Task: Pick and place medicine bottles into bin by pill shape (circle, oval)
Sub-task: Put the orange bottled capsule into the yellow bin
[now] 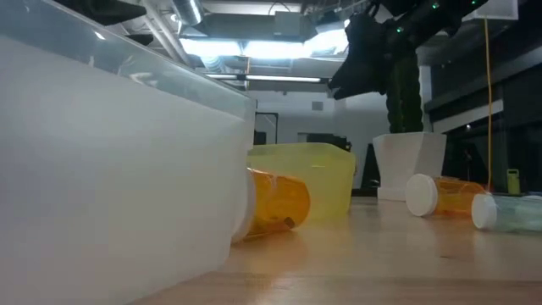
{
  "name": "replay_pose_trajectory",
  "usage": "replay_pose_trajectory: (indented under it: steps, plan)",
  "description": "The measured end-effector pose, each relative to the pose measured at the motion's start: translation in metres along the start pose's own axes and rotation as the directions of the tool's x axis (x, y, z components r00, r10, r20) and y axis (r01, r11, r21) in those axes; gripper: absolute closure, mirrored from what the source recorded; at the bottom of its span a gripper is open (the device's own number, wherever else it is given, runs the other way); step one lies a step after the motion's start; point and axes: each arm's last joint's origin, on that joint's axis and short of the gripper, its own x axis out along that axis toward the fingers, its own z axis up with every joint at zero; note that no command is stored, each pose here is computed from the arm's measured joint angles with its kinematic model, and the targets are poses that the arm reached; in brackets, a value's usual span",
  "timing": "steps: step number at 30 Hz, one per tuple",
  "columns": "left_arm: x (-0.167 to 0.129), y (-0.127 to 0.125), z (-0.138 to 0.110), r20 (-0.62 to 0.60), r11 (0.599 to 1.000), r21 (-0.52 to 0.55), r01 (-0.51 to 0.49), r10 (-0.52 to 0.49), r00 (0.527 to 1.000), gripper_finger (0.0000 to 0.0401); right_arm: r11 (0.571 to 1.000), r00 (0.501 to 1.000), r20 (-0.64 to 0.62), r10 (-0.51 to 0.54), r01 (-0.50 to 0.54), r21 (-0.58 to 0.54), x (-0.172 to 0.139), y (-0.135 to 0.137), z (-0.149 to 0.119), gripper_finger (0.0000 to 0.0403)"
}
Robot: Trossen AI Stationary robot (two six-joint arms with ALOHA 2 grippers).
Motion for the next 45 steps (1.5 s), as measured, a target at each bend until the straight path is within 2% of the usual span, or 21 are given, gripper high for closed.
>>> replay_pose_trajectory:
  steps: [5, 7, 11, 14, 16, 23, 28, 34, 45]
  plan:
    - [0.000, 0.000, 0.000, -0.002, 0.995, -0.096, 0.012, -0.012, 1.000, 0.0150, 0.997, 0.999, 0.003, 0.048, -0.048, 0.057, 0.000, 0.004, 0.000, 0.0198]
    - [0.000, -0.001, 0.000, -0.008, 0.992, -0.120, 0.045, -0.046, 0.999, 0.0150, 0.996, 0.998, 0.004, 0.058, -0.058, 0.071, -0.001, 0.007, 0.000, 0.0198]
    - [0.000, -0.005, -0.001, -0.031, 0.978, -0.131, 0.163, -0.168, 0.985, 0.0150, 0.991, 0.996, 0.001, 0.088, -0.088, 0.097, -0.002, 0.016, -0.002, 0.0198]
    - [-0.001, -0.008, -0.002, -0.060, 0.952, -0.135, 0.273, -0.283, 0.957, 0.0150, 0.994, 0.996, 0.014, 0.089, -0.090, 0.056, -0.003, 0.023, -0.003, 0.0198]
    - [-0.001, -0.009, -0.005, -0.095, 0.941, -0.135, 0.311, -0.325, 0.941, 0.0152, 0.996, 0.997, 0.017, 0.080, -0.081, 0.031, -0.003, 0.027, -0.004, 0.0198]
    - [-0.001, -0.008, -0.013, -0.171, 0.945, -0.074, 0.319, -0.327, 0.929, 0.0158, 0.994, 0.994, 0.005, 0.110, -0.110, -0.007, -0.004, 0.038, -0.008, 0.0198]
    - [-0.002, -0.009, -0.012, -0.165, 0.942, -0.051, 0.331, -0.335, 0.928, 0.0158, 0.993, 0.993, 0.015, 0.121, -0.121, -0.011, -0.004, 0.040, -0.007, 0.0198]
    - [-0.002, -0.010, -0.013, -0.177, 0.928, -0.120, 0.352, -0.369, 0.912, 0.0158, 0.990, 0.989, 0.061, 0.136, -0.138, 0.018, -0.002, 0.042, -0.003, 0.0198]
    - [-0.006, -0.019, -0.015, -0.207, 0.866, -0.255, 0.430, -0.483, 0.851, 0.0158, 0.987, 0.987, 0.069, 0.147, -0.150, 0.048, 0.016, 0.046, -0.005, 0.0198]
